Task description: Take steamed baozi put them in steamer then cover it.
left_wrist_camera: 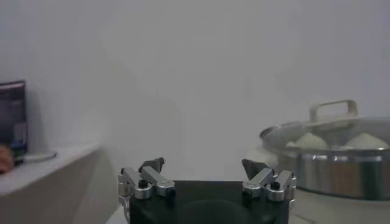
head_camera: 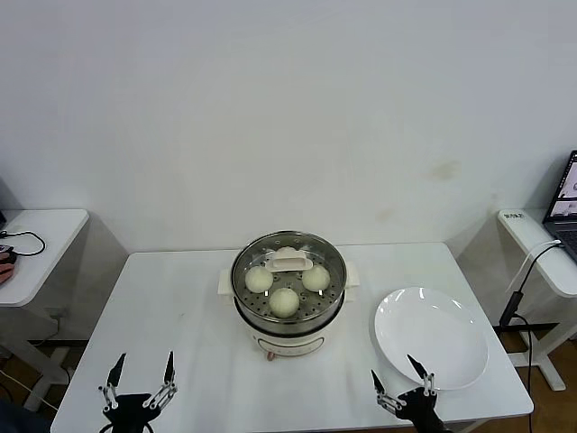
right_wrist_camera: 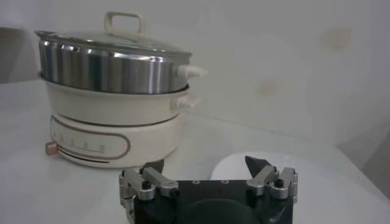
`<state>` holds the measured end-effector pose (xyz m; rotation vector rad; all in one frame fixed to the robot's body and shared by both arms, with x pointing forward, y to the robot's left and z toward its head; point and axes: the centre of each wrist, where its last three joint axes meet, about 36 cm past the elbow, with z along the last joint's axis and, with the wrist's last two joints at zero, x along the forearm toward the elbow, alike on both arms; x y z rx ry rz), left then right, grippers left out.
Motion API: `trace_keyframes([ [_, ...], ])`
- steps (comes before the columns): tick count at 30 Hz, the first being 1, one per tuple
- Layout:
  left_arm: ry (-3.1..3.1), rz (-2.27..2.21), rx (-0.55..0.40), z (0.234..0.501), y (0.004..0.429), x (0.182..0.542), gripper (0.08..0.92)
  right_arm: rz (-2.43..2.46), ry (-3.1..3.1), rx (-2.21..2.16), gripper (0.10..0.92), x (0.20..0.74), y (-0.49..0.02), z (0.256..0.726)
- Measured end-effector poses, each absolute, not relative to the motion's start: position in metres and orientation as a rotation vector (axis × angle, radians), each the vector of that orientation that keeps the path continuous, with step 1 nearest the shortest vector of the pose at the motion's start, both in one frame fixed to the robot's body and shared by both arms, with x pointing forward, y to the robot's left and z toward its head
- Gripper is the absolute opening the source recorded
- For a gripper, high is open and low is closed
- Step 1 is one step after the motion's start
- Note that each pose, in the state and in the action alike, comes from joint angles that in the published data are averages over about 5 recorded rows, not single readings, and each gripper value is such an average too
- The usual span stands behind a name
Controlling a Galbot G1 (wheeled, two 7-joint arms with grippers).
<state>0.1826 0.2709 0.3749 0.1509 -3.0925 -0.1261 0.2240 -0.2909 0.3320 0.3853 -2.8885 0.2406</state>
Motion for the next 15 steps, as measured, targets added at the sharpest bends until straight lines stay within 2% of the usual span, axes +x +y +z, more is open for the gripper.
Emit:
trace_keyframes([
  [15, -3.063, -0.076, 0.216, 0.359, 0.273, 0.172, 0.823, 0.2, -2.888, 0.394, 0.823, 0.223, -0.281, 0.328],
])
